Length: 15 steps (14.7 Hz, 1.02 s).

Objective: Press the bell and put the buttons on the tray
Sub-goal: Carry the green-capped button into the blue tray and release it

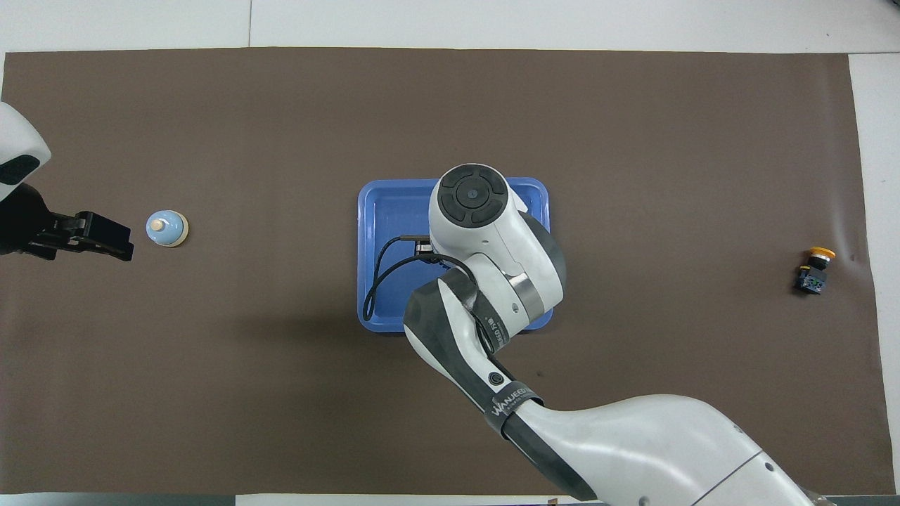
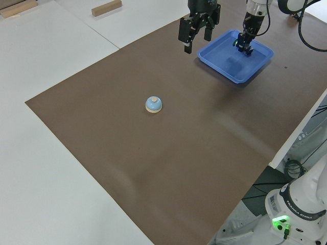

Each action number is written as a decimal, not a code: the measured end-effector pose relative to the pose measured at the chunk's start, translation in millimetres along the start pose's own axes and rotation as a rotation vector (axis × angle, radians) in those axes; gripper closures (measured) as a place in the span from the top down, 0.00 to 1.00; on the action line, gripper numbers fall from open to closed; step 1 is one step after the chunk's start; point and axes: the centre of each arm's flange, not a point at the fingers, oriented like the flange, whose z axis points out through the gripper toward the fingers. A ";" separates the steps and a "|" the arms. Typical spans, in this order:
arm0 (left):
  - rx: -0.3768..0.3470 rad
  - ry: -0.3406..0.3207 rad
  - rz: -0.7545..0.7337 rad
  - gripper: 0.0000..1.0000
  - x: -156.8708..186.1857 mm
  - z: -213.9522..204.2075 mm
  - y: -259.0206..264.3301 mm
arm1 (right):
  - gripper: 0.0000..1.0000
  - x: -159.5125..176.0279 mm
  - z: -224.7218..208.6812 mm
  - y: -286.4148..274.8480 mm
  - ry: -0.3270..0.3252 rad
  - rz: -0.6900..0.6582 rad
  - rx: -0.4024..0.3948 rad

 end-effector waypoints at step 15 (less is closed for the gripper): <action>0.000 0.000 0.000 1.00 0.0 0.0 0.0 | 1.00 39.8 -90.6 110.3 0.009 0.212 -0.023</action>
